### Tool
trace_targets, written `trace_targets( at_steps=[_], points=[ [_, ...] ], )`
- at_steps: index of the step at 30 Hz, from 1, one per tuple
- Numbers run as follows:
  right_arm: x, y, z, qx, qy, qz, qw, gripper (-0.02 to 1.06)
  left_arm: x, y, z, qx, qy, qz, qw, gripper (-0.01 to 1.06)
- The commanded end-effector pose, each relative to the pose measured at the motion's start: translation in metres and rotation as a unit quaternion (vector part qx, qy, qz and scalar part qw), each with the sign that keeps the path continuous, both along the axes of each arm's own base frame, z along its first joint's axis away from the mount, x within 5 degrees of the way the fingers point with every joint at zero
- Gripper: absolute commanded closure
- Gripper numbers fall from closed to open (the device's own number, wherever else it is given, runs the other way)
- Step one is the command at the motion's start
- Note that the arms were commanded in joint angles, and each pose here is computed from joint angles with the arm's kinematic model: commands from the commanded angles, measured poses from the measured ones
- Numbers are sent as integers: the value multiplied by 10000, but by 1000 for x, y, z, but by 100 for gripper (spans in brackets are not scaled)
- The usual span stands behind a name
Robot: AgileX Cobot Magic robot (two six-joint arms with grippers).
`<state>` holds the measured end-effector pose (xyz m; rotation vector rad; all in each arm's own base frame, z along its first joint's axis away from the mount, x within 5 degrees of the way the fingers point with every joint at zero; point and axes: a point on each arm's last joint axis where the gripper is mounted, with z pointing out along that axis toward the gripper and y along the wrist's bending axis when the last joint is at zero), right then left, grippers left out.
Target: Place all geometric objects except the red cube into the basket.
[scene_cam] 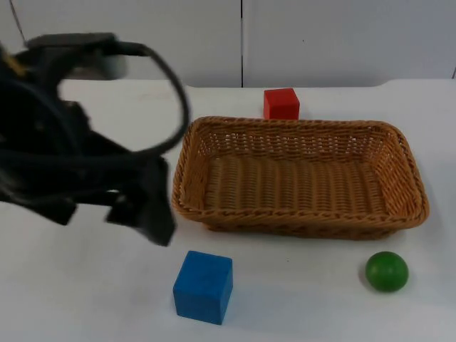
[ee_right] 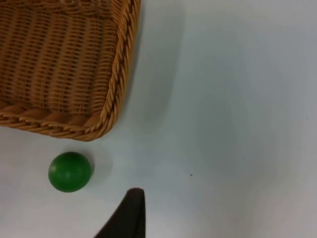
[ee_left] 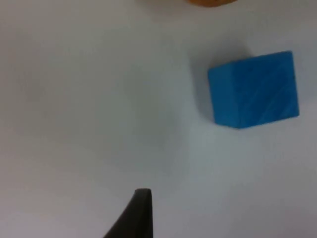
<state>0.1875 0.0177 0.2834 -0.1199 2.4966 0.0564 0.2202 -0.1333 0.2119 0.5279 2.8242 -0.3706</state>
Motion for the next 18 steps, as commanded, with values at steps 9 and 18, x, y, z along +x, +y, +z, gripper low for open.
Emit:
trace_targets(
  at_steps=[9, 18],
  points=[
    [2, -2, 2, -50, -110, -3, 9999, -1, 25, -67, -28, 470, 40, -33, 9989, 0],
    [2, -2, 3, -48, -139, -3, 9999, -1, 36, -84, -65, 654, 231, 246, 9973, 0]
  ],
)
